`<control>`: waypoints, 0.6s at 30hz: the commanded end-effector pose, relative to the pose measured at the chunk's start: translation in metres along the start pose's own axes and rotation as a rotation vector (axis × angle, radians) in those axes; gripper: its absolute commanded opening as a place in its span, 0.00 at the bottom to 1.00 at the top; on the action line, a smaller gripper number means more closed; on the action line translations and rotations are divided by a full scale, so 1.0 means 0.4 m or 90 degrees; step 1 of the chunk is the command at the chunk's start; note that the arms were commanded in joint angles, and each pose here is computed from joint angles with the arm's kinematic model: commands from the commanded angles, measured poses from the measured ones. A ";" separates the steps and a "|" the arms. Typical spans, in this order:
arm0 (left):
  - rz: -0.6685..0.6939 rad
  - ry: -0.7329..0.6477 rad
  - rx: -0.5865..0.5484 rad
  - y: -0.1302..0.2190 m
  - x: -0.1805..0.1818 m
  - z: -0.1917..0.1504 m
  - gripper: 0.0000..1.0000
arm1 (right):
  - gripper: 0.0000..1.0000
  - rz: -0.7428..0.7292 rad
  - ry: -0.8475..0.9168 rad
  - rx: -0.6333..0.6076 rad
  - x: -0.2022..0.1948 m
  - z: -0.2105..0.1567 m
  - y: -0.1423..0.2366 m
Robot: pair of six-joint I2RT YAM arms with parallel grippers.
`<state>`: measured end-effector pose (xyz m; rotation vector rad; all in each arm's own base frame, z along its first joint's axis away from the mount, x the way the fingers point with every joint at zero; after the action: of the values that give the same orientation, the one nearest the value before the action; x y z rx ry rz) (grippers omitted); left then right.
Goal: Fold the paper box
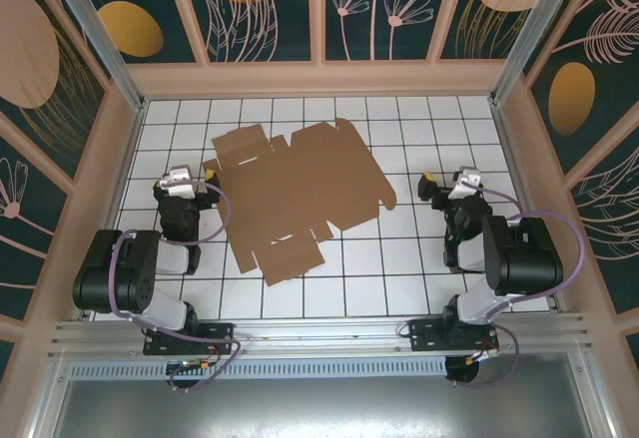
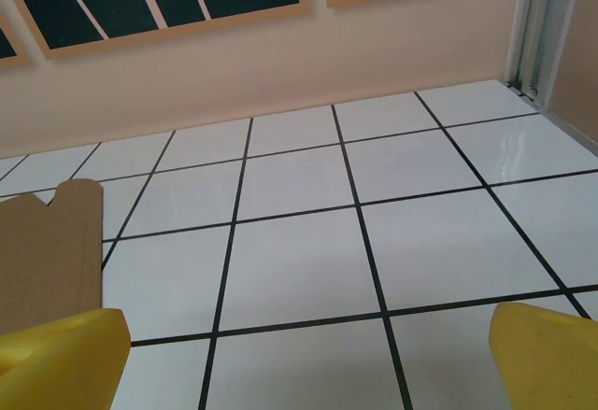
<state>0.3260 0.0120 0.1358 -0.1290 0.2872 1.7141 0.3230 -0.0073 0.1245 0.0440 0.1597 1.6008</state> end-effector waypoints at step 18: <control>-0.007 0.009 -0.013 -0.003 -0.003 0.012 0.99 | 0.99 0.006 0.010 -0.017 -0.004 0.019 -0.005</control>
<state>0.3260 0.0120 0.1358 -0.1290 0.2872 1.7141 0.3229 -0.0072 0.1244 0.0446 0.1594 1.6057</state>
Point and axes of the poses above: each hand's point on the last joint's axis, 136 mm out from that joint toward the fingers, its own y axis back along the fingers, its own x axis along the line the jaws close on, z = x × y, the point moved 5 cm from there along y, back along the fingers, and after that the axes turned 12 degrees about y, right-handed, at the moved point
